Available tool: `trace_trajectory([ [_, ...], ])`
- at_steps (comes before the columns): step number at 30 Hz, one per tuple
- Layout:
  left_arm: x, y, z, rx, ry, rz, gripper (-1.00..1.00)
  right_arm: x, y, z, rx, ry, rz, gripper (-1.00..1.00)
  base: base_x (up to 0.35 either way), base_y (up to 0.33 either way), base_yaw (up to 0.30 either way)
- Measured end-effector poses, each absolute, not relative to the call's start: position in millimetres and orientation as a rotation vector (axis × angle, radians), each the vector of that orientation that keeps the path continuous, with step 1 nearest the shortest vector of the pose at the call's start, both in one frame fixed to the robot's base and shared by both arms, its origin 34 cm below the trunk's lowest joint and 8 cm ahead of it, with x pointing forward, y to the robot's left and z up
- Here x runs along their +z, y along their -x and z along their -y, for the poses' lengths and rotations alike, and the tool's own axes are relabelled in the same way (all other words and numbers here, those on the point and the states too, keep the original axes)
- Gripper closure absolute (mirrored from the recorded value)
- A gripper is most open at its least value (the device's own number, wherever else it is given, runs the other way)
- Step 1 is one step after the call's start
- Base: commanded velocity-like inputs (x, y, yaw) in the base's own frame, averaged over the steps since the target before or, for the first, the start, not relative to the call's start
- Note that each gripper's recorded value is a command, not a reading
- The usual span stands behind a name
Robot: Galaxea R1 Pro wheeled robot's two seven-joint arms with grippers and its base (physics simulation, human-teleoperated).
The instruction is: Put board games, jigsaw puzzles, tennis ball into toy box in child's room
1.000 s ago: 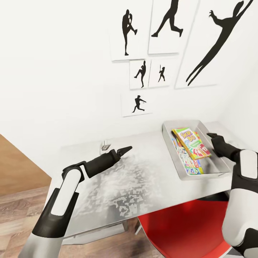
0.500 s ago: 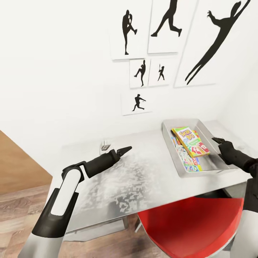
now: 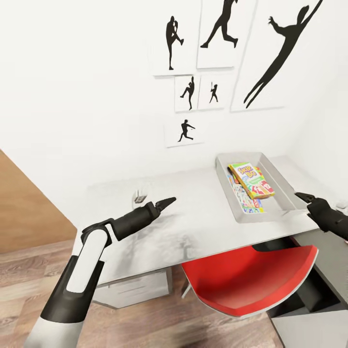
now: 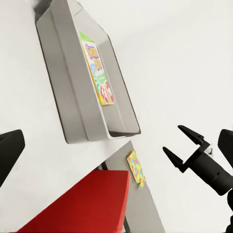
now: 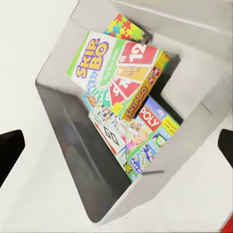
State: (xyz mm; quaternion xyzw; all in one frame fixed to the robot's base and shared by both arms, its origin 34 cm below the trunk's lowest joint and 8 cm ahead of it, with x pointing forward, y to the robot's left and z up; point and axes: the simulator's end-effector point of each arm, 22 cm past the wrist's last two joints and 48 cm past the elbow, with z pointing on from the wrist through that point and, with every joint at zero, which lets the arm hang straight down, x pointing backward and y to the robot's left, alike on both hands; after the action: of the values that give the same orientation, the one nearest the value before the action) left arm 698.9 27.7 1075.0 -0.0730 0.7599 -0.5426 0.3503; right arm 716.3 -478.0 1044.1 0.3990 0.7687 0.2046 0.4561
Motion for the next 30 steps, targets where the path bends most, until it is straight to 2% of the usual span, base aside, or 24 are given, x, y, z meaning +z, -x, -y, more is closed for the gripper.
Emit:
trace_trajectory([
  [30,1066,-698,-40,-1.385,0.205,-1.98,-1.0,1041,-710,490,0.483,-1.03,-1.879,-1.0,0.0,0.0,0.0],
])
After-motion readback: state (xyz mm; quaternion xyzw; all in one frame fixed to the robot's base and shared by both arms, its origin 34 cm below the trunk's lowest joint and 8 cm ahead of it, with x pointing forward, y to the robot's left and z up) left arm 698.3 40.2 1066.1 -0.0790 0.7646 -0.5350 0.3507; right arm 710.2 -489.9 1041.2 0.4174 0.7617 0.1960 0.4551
